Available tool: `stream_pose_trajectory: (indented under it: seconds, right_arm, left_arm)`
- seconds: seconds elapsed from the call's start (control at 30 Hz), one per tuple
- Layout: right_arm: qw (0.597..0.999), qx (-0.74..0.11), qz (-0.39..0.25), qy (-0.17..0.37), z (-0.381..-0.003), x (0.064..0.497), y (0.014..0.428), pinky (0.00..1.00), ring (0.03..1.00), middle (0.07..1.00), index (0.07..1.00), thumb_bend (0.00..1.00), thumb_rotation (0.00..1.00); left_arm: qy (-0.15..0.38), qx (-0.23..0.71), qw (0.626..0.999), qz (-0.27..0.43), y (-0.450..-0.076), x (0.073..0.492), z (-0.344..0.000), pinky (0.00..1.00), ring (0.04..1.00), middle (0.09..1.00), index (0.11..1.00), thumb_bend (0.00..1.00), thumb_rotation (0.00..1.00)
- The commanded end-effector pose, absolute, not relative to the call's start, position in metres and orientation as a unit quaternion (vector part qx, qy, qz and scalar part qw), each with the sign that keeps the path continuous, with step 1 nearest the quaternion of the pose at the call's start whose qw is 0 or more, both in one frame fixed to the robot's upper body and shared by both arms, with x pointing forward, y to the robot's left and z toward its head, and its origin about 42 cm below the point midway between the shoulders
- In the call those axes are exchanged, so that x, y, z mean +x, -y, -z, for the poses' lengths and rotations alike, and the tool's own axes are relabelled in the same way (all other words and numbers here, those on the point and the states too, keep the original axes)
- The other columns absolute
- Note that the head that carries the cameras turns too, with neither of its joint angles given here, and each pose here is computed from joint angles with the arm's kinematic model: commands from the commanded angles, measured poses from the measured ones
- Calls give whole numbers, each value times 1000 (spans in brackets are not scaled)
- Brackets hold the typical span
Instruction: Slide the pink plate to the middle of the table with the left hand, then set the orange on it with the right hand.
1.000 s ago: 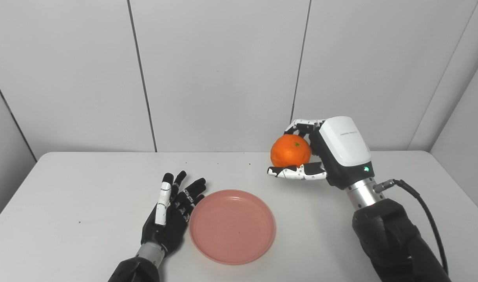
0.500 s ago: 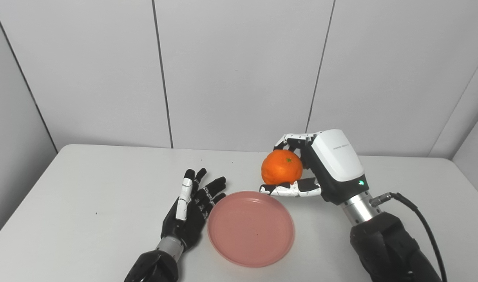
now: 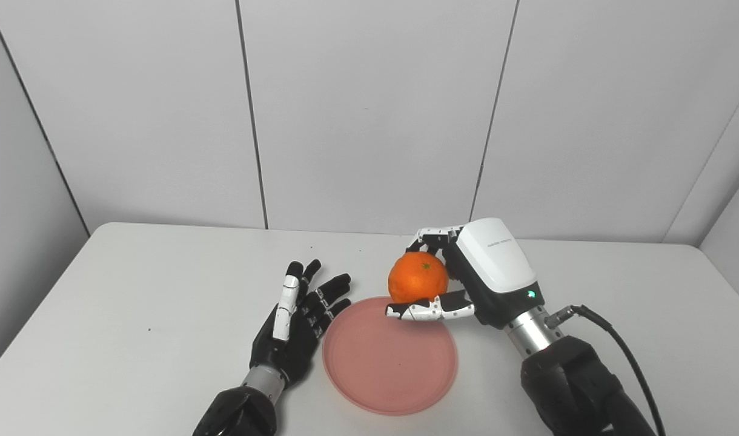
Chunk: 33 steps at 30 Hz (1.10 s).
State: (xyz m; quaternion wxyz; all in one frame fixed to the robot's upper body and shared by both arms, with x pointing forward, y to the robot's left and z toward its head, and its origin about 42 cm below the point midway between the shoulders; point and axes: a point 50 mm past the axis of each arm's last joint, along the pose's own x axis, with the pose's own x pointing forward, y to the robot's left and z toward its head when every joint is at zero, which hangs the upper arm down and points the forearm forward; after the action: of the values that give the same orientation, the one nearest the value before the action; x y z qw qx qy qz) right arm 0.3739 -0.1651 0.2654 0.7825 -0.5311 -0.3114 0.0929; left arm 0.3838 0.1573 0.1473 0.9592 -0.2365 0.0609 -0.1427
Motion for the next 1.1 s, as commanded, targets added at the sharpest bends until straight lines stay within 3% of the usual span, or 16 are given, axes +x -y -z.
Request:
stream_pose_trajectory:
  seconds: [0.0, 0.47, 1.07]
  right_arm:
    - [770, -525, -86, 352, -281, 376, 160, 126, 185, 277, 328, 506, 551]
    - [779, -543, -116, 291, -246, 397, 156, 110, 171, 256, 309, 497, 471]
    - [741, -605, -177, 232, -210, 404, 143, 238, 316, 397, 490, 496, 615]
  left_arm:
    - [-86, -231, 960, 134, -157, 381, -137, 881, 869, 751, 978, 874, 805]
    - [-86, -229, 959, 141, -153, 381, -138, 865, 879, 771, 982, 853, 809]
    - [-89, -223, 960, 141, -151, 382, -140, 864, 878, 764, 976, 857, 804]
